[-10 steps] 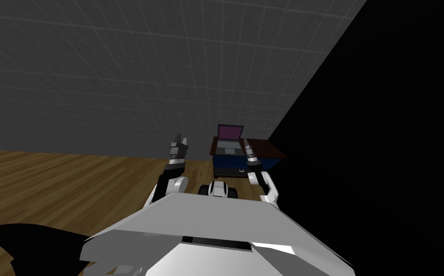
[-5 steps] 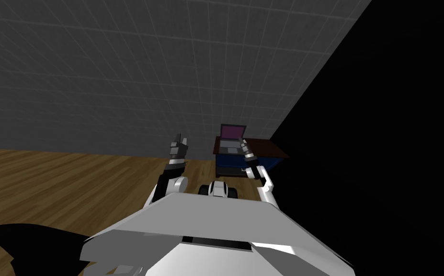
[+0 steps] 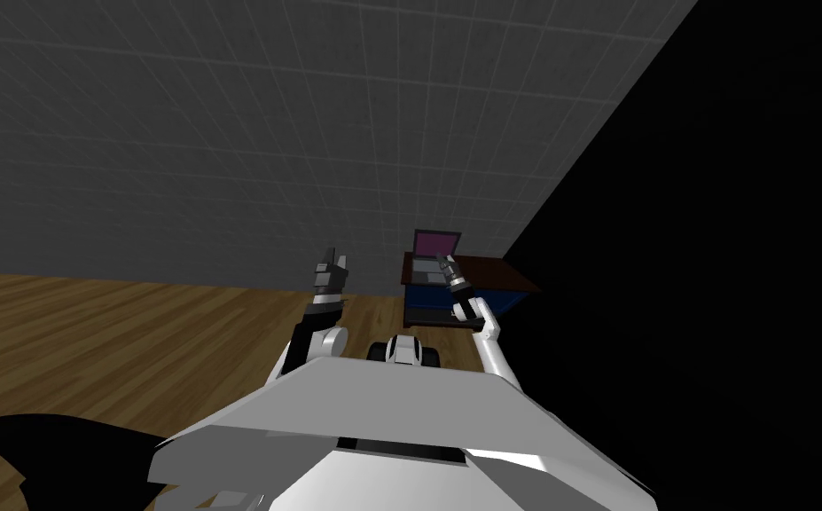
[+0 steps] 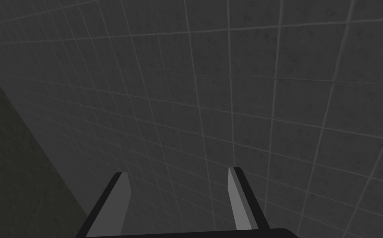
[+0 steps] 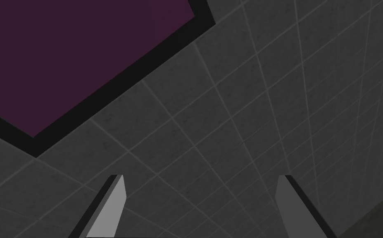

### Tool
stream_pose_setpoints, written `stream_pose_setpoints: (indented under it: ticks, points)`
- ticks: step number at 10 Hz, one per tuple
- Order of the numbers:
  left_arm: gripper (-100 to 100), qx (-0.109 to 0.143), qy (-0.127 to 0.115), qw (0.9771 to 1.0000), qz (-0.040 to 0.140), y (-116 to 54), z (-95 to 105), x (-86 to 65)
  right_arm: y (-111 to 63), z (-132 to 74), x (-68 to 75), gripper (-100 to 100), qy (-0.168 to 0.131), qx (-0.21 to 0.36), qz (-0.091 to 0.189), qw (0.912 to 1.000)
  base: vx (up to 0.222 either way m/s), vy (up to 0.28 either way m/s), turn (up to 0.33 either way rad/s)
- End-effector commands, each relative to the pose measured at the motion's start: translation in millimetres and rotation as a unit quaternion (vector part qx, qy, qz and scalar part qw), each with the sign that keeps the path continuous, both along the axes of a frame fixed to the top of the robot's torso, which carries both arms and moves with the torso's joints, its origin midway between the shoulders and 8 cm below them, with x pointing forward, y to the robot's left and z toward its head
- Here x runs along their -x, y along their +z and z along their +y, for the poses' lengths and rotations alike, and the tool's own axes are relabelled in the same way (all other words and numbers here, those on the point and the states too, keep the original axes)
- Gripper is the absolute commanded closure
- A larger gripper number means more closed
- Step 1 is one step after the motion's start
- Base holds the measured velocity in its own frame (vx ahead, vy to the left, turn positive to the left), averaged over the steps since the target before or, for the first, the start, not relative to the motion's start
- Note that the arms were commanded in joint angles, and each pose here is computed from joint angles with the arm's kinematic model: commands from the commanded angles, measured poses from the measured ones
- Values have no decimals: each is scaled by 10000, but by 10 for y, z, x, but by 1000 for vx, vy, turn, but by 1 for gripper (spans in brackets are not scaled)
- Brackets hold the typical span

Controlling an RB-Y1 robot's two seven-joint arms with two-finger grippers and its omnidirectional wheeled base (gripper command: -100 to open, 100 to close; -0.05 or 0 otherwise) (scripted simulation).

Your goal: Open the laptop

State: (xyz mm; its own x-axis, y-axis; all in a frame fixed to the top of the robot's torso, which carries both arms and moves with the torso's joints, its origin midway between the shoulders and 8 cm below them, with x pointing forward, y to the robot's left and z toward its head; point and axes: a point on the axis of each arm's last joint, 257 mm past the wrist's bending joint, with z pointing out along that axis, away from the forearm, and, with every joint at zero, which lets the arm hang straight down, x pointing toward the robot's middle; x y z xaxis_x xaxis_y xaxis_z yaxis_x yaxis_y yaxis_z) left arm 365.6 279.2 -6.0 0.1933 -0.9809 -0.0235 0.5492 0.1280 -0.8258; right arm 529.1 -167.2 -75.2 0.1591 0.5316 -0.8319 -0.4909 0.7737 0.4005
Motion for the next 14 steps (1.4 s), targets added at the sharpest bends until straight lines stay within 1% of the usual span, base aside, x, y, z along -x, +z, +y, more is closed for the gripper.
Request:
stream_pose_setpoints:
  ticks: [1, 2, 3, 4, 5, 6, 7, 8, 9, 10, 11, 12, 13, 14]
  points:
    - [0, -1, 0, 10000, 0, 0, 0, 0, -32, 31, -178, -100, -122, 486, -39, 9987, -23, 56, 9]
    - [0, 0, 0, 10000, 0, 0, 0, 0, -26, 55, -192, -100, -137, 616, -74, 9980, -18, 60, 4]
    - [0, 0, 0, 10000, 0, 0, 0, 0, -65, 47, -316, -100, -237, 890, -67, 9957, -23, 77, 6]
    - [0, 0, 0, 10000, 0, 0, 0, 0, -48, 79, -343, -100, -249, 1034, -114, 9943, -17, 74, 4]
    - [0, 0, 0, 10000, 0, 0, 0, 0, -69, 62, -458, -100, -354, 1299, -121, 9908, -18, 93, 7]
    - [0, 0, 0, 10000, 0, 0, 0, 0, -67, 90, -494, -100, -369, 1446, -151, 9887, -22, 77, 1]
    - [0, 0, 0, 10000, 0, 0, 0, 0, -77, 95, -496, -100, -381, 1512, -159, 9876, -7, 31, 1]
    - [0, -1, 0, 10000, 0, 0, 0, 0, -72, 86, -636, -100, -490, 1807, -185, 9821, -6, 55, 7]
    - [0, 0, 0, 10000, 0, 0, 0, 0, -97, 96, -647, -100, -513, 1949, -195, 9793, -7, 61, 0]
    - [0, 0, 0, 10000, 0, 0, 0, 0, -87, 70, -775, -100, -623, 2198, -212, 9733, -3, 73, 4]
    - [0, 0, 0, 10000, 0, 0, 0, 0, -109, 83, -796, -100, -644, 2345, -223, 9697, -3, 70, 3]
    - [0, 0, 0, 10000, 0, 0, 0, 0, -73, 49, -897, -100, -764, 2586, -267, 9626, -13, 89, 3]
    - [0, 0, 0, 10000, 0, 0, 0, 0, -118, 58, -942, -100, -781, 2735, -245, 9584, -24, 76, 0]
    - [0, 0, 0, 10000, 0, 0, 0, 0, -127, 60, -943, -100, -791, 2792, -253, 9566, -12, 37, 2]
